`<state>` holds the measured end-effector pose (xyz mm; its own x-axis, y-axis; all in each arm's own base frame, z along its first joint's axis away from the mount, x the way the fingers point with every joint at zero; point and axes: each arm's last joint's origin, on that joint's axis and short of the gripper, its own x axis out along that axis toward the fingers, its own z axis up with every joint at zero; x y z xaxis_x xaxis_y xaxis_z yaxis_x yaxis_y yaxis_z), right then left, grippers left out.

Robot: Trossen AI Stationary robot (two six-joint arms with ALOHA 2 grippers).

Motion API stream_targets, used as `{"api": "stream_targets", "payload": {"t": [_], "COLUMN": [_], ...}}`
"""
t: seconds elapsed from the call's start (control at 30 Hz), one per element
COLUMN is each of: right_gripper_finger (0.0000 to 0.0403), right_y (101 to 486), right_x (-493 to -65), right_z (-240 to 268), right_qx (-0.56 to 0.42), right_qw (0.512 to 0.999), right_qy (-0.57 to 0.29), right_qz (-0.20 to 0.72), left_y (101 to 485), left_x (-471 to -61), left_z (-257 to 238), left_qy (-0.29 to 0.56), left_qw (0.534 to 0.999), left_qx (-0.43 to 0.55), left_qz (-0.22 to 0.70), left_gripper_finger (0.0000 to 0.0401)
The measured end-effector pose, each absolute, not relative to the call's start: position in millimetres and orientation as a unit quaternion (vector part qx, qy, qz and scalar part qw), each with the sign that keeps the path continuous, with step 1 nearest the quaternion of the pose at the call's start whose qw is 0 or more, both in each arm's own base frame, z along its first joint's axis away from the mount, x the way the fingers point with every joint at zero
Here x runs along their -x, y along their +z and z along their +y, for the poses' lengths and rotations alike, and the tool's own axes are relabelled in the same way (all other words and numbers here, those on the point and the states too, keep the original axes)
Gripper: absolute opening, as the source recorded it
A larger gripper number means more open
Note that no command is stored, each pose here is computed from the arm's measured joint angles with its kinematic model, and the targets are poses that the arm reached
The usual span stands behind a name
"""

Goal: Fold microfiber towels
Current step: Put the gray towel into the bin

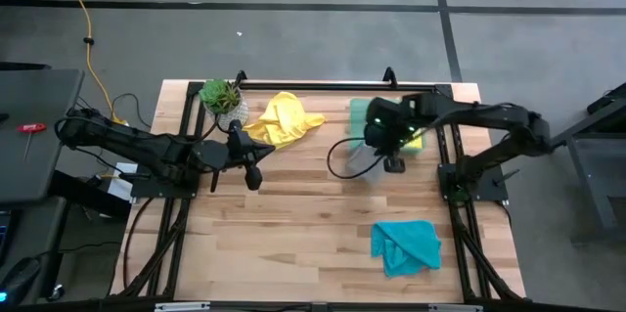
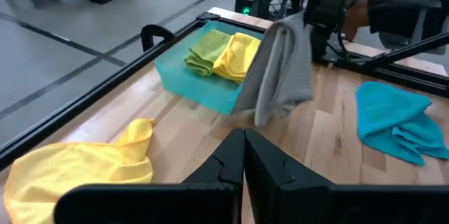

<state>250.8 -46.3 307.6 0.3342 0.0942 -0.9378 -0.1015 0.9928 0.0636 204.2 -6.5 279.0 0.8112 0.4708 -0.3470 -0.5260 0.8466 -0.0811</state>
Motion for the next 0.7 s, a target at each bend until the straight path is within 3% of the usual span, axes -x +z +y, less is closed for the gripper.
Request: {"api": "stream_targets", "payload": {"t": [0.17,0.37,0.7], "right_gripper_finger": [0.0,0.0,0.0], "right_y": [299,288,295], "right_x": [-277,-295,-293], "right_z": [-64,-89,-133], "right_qx": [0.067,0.129,0.149], "right_qw": [0.777,0.723,0.722], "right_qy": [0.091,0.062,-0.038], "right_qz": [0.619,0.675,0.674], "left_y": [279,279,278], "left_x": [-204,-204,-204], "left_z": [-6,-6,-6], "left_qy": [0.263,0.264,0.267], "left_qw": [0.948,0.947,0.946], "left_qx": [0.087,0.086,0.084], "left_qz": [0.159,0.16,0.163], "left_gripper_finger": [0.0,0.0,0.0]}}
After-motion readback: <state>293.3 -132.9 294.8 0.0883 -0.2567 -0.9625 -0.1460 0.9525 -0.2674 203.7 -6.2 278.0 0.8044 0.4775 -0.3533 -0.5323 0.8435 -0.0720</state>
